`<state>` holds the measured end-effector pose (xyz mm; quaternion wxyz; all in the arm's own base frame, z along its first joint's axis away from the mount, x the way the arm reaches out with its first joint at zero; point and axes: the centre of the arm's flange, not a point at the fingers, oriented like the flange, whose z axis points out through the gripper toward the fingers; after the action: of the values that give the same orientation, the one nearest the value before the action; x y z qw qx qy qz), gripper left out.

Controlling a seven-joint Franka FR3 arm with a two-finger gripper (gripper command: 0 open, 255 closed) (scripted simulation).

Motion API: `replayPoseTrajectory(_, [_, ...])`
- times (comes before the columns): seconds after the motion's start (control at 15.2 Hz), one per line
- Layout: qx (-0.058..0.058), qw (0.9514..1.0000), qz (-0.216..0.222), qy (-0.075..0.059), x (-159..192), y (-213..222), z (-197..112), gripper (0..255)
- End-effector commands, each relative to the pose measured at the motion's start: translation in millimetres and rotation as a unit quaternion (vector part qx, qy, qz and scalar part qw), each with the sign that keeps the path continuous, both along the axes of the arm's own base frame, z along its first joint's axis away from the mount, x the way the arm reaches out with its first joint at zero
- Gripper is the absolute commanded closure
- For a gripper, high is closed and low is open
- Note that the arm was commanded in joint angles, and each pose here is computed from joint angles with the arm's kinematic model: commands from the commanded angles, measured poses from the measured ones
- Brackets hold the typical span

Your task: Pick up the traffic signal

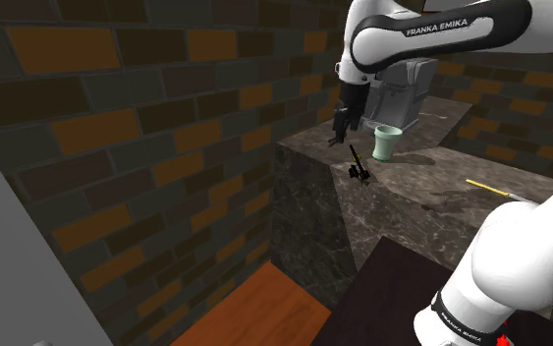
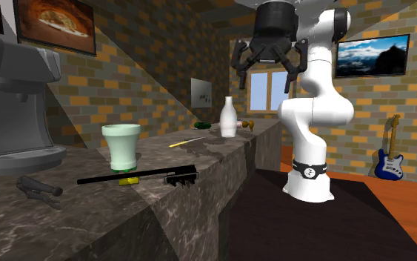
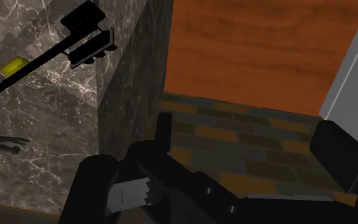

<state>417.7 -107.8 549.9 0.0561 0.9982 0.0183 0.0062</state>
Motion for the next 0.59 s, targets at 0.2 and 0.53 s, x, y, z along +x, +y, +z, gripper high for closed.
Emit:
replayPoseTrajectory(0.2, [-0.006, 0.9993, -0.021, 0.031, 33.5, -55.9, -33.1, 0])
replayPoseTrajectory(0.53, [-0.012, 0.9972, -0.042, 0.061, 61.7, -110.0, -65.1, 0])
